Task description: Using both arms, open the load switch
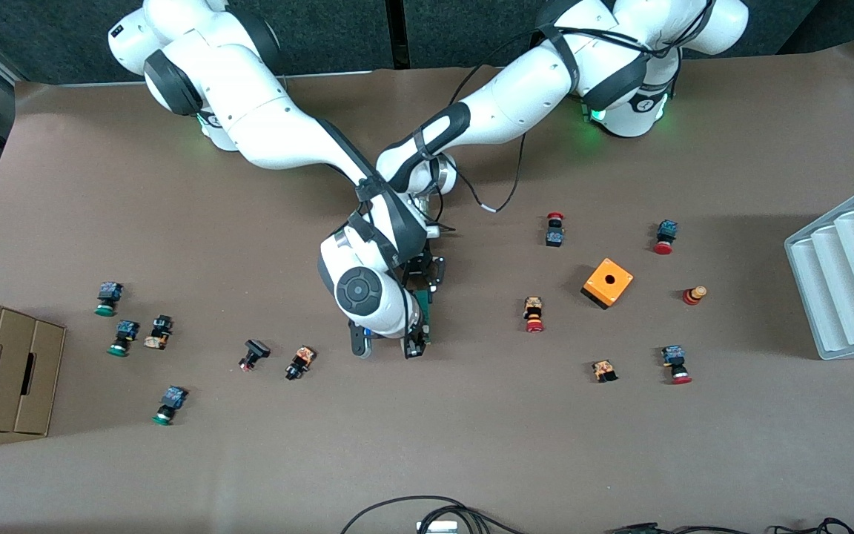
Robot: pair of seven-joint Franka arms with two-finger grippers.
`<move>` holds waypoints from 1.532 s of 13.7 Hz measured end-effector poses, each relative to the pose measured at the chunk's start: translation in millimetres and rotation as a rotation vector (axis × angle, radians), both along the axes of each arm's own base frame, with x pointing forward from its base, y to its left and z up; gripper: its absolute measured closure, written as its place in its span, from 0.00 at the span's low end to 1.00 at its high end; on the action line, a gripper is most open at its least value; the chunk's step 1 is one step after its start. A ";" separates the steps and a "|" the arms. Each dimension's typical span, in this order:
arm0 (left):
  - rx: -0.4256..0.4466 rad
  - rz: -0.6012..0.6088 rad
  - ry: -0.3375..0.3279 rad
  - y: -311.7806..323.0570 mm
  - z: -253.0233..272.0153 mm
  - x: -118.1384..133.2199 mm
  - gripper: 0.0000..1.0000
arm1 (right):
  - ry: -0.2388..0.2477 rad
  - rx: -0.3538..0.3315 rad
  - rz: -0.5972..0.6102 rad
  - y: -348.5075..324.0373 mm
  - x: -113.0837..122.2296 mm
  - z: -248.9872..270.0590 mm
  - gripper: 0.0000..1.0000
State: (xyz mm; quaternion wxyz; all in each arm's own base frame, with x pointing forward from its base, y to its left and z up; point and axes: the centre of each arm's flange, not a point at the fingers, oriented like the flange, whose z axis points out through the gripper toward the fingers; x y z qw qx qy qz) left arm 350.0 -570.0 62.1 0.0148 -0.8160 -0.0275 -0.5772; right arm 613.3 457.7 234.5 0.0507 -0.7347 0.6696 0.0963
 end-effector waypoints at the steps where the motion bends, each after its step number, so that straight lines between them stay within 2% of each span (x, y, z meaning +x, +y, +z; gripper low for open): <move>1: 0.000 0.000 0.000 0.0 0.0 0.0 0.43 | 0.001 0.000 0.002 0.8 -0.8 0.3 0.74; 21: 0.001 0.000 -0.003 -0.8 0.1 -1.4 0.43 | 0.027 -0.011 0.008 -2.8 -2.8 8.5 0.76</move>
